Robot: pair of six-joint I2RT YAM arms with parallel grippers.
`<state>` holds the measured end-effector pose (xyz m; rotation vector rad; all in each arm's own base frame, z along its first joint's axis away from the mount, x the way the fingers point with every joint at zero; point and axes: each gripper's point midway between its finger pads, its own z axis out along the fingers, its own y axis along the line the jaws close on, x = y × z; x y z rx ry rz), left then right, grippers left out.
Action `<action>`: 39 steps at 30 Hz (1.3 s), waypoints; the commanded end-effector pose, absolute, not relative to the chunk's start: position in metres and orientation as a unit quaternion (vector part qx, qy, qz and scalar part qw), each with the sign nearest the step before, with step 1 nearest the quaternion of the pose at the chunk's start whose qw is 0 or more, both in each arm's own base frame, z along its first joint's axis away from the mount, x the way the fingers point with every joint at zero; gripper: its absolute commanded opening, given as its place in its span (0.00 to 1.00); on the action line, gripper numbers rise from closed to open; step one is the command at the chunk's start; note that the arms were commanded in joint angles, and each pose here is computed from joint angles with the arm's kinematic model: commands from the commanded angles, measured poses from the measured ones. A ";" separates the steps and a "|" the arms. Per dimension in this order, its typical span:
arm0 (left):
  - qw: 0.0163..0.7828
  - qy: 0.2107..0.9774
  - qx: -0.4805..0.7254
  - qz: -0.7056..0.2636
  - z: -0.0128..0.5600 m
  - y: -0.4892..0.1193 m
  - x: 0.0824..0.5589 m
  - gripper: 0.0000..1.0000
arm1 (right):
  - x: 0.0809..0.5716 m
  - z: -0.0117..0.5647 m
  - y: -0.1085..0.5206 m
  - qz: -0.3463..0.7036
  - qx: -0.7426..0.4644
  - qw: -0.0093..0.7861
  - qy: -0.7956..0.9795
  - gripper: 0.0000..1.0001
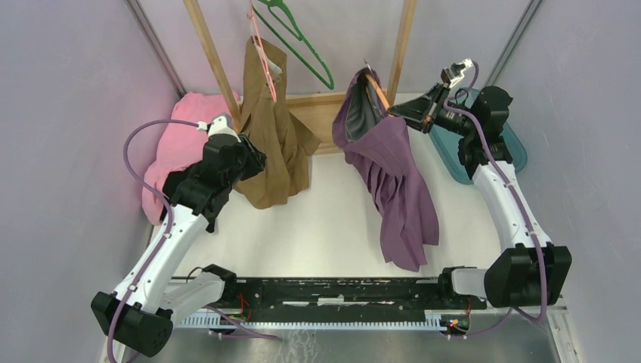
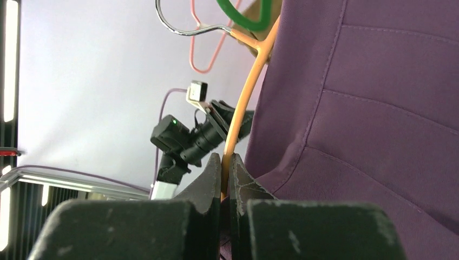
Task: Place the skirt on the hanger
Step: Place the hanger at the clothesline.
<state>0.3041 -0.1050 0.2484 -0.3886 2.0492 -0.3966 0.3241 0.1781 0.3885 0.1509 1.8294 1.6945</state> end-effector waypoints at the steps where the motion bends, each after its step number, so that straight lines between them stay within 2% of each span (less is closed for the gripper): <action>1: 0.511 0.833 -0.136 -0.162 0.265 -0.103 0.304 0.42 | 0.322 0.491 0.173 0.653 -0.055 0.466 0.595 0.01; 11: 0.510 0.836 -0.134 -0.152 0.267 -0.099 0.303 0.42 | 0.376 0.535 0.167 0.693 -0.048 0.507 0.511 0.01; 27: 0.504 0.842 -0.136 -0.136 0.267 -0.095 0.302 0.40 | 0.403 0.597 0.159 0.762 -0.074 0.528 0.367 0.01; 39: 0.505 0.841 -0.139 -0.136 0.269 -0.094 0.301 0.40 | 0.440 0.593 0.195 0.770 -0.056 0.514 0.375 0.01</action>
